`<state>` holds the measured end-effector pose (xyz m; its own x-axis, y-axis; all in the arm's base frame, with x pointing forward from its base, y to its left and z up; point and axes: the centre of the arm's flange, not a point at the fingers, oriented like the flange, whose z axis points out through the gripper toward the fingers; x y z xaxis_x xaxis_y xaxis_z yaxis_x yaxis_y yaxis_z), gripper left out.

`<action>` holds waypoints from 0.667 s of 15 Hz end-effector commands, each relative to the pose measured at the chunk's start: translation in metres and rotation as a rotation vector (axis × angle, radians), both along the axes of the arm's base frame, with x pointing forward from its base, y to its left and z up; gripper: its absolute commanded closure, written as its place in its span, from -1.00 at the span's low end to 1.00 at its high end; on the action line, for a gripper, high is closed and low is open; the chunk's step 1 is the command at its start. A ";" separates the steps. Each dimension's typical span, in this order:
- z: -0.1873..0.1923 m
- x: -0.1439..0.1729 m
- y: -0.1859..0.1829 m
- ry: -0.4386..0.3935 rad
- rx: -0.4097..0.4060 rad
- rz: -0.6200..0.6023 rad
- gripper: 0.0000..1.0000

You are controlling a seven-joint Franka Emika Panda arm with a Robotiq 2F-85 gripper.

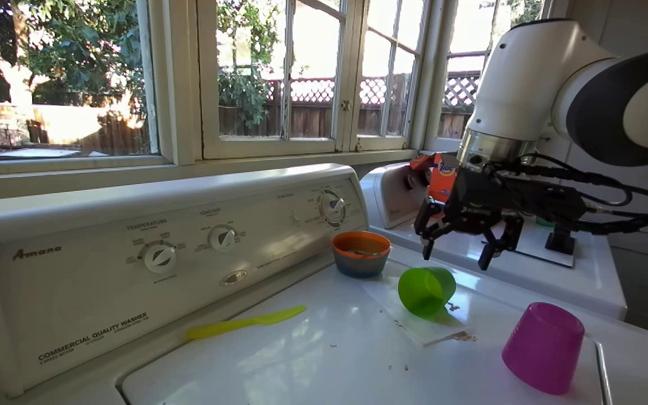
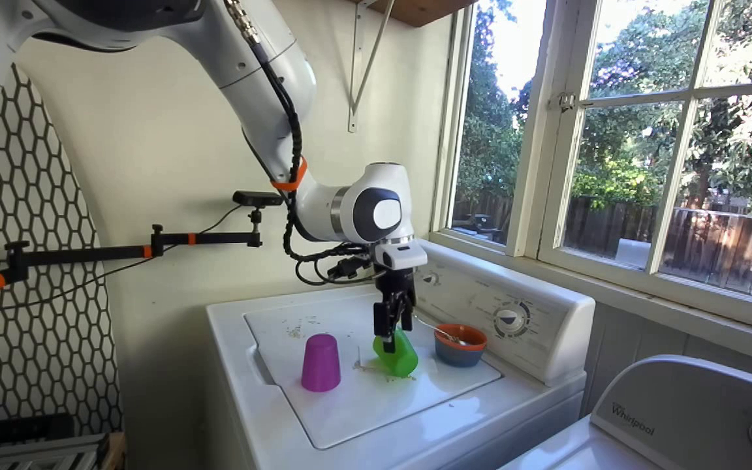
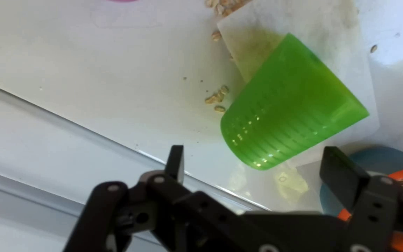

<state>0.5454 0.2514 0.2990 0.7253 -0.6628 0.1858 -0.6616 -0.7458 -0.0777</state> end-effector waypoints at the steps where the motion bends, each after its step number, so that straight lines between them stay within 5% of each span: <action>1: -0.011 0.003 0.003 -0.004 0.052 -0.046 -1.00; 9: -0.031 0.010 0.006 -0.013 0.095 -0.085 -1.00; 10: -0.032 0.010 0.006 -0.009 0.101 -0.091 -0.50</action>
